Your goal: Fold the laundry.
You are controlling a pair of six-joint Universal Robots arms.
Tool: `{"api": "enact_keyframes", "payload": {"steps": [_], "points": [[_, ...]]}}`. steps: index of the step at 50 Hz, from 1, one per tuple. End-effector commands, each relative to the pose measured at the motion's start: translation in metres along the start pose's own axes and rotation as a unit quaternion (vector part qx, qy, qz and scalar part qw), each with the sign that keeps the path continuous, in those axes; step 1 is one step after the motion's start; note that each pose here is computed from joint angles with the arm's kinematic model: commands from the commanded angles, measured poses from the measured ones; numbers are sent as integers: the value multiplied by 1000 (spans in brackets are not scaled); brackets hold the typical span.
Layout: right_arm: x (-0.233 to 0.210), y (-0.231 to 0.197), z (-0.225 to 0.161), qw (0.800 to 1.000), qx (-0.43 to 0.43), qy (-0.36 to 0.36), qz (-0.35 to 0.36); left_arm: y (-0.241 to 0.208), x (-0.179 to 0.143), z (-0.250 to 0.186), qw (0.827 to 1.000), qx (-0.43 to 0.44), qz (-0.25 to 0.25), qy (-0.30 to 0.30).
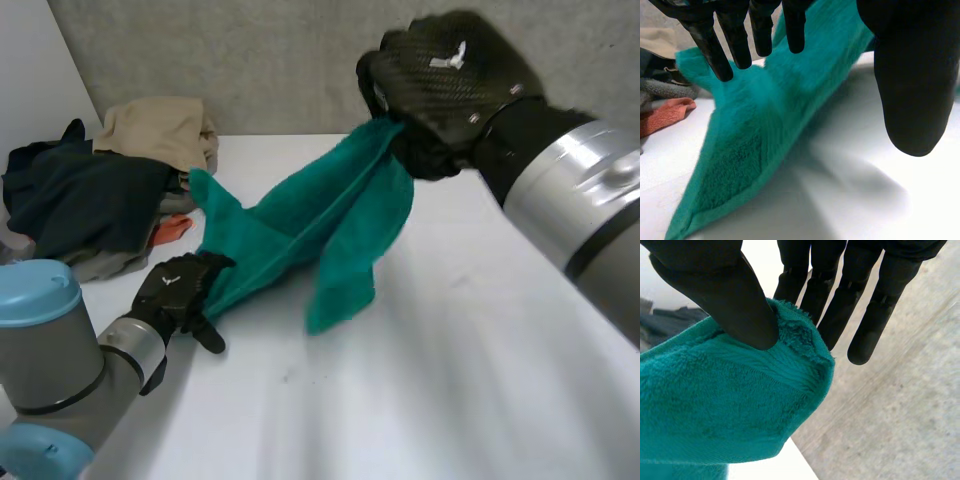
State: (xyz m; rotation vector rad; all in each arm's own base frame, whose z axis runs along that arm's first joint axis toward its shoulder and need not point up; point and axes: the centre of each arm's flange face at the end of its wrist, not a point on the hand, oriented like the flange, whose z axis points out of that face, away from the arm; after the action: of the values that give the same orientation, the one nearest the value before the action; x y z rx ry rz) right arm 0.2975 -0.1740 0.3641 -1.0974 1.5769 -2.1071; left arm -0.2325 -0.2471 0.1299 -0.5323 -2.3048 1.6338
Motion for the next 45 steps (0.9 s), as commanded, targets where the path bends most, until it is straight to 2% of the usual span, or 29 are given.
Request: {"api": "enact_keyframes", "payload": {"steps": [1, 6, 9, 13, 14, 19, 23, 27, 30, 31, 34, 35, 38, 39, 43, 45], "points": [[16, -29, -16, 998, 31, 39, 28, 3, -4, 17, 1000, -4, -4, -2], [15, -23, -16, 999, 21, 38, 32, -5, -9, 23, 1000, 17, -2, -11], [16, -18, -15, 999, 13, 39, 32, -19, -17, 24, 998, 49, 3, -48], [44, 15, -4, 996, -42, 79, 18, -59, -22, 8, 991, 113, 12, -65], [56, 36, 2, 993, -76, 91, 5, -65, -21, 5, 990, 122, 13, -63], [74, 88, 17, 981, -166, 87, -41, -96, -16, -2, 984, 173, 32, -38], [79, 112, 37, 976, -191, 80, -65, -121, -16, 7, 976, 208, 64, -20], [89, 133, 65, 974, -197, 92, -67, -137, -22, 40, 967, 229, 112, -29], [108, 131, 89, 974, -168, 133, -76, -168, -27, 67, 947, 276, 159, -48], [114, 126, 94, 974, -154, 147, -78, -187, -26, 76, 934, 305, 179, -54], [140, 102, 115, 971, -74, 213, -83, -224, -30, 84, 908, 366, 194, -69], [146, 94, 118, 968, -51, 230, -84, -247, -32, 84, 887, 411, 196, -79], [166, 63, 126, 955, 40, 282, -88, -284, -37, 76, 850, 484, 184, -94], [169, 57, 127, 951, 58, 290, -91, -300, -38, 70, 833, 518, 169, -98], [176, 39, 127, 940, 104, 307, -105, -315, -48, 64, 814, 554, 138, -110], [175, 39, 125, 943, 95, 302, -104, -314, -53, 65, 815, 552, 135, -115]]}}
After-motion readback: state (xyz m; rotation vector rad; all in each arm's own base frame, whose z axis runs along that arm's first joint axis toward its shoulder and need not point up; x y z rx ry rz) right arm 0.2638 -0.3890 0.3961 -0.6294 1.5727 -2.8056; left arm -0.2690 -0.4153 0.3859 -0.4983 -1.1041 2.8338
